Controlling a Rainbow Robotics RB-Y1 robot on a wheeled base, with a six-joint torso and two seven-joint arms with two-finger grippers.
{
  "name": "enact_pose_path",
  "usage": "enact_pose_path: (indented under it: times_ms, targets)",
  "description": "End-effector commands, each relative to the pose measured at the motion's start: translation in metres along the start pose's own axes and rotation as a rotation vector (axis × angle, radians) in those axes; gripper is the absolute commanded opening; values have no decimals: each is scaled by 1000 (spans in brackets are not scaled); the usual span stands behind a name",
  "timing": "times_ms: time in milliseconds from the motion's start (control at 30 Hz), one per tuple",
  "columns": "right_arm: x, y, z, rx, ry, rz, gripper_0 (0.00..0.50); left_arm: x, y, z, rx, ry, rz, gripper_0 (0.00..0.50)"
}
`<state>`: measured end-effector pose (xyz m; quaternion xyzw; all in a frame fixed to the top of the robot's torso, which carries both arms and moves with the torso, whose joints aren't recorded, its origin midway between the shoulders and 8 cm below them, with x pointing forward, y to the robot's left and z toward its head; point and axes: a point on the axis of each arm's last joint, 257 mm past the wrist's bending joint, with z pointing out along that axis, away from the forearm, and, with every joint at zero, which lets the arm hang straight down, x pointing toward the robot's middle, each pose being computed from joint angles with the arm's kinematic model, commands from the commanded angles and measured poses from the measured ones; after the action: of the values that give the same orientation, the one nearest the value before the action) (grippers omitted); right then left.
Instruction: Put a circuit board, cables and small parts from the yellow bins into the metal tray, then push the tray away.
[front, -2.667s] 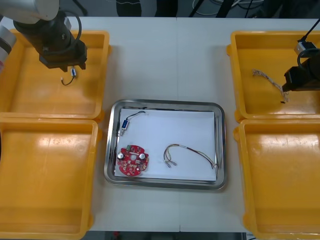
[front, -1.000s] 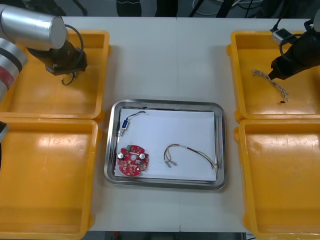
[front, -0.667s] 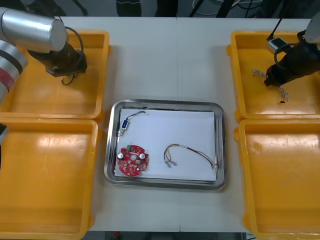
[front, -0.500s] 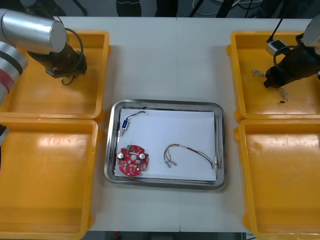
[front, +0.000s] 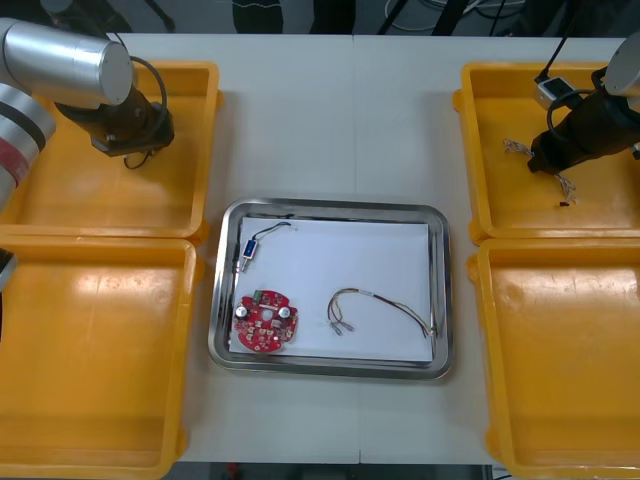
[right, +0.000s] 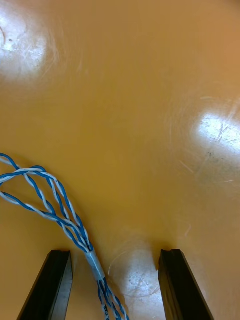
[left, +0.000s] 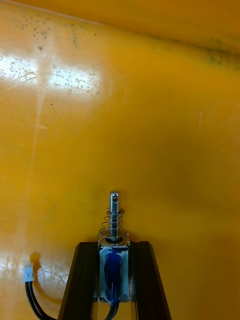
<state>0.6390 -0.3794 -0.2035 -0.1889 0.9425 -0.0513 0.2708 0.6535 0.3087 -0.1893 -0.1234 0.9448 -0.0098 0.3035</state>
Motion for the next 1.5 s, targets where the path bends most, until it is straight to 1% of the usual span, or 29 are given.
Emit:
enact_pose_path:
  times_ms: [33,67,100,133,233,267,367,433,567,667,733,767,867,933,1100,1267,1300,1333,1500]
  targets:
    - [-13,11,1,-11,-24,-49,90,6,-6,0,4,13,115,0]
    - [-13,12,1,-16,-25,-47,65,7,-5,0,2,16,120,0]
    - [-13,13,2,-21,-29,-43,65,4,-3,-5,-5,17,128,0]
    - [-13,13,2,-21,-29,-43,0,3,-3,-8,-9,18,137,0]
    - [-13,14,2,-22,-28,-42,0,1,1,-19,-24,30,142,0]
    - [-14,13,1,-20,-28,-43,0,1,3,-22,-25,32,140,0]
    - [-15,12,0,-18,-30,-40,0,-4,6,-39,-21,47,129,0]
    - [-18,12,-4,-19,-34,-48,0,-7,7,-50,-30,50,140,0]
    - [-27,12,-21,-27,-29,-66,0,-13,12,-78,-64,54,166,0]
    - [-33,13,-32,-39,-32,-67,0,-15,13,-97,-67,58,171,0]
    - [-37,12,-43,-47,-34,-70,0,-18,13,-114,-67,55,176,0]
    - [-38,12,-45,-49,-34,-71,0,-18,13,-118,-69,56,178,0]
    - [-41,13,-61,-62,-24,-81,0,-18,10,-134,-73,54,190,0]
    - [-41,13,-75,-71,-10,-91,0,-16,5,-144,-73,57,203,0]
    - [-39,19,-103,-88,21,-122,0,-7,-4,-158,-74,70,224,0]
    - [-35,22,-127,-80,42,-158,0,-1,-11,-168,-69,76,238,0]
    - [-35,22,-127,-80,42,-158,0,-1,-11,-168,-69,76,238,0]
    - [-33,25,-135,-73,50,-179,0,0,-14,-171,-63,73,240,0]
    - [-27,35,-152,-61,64,-227,0,3,-23,-172,-43,76,243,0]
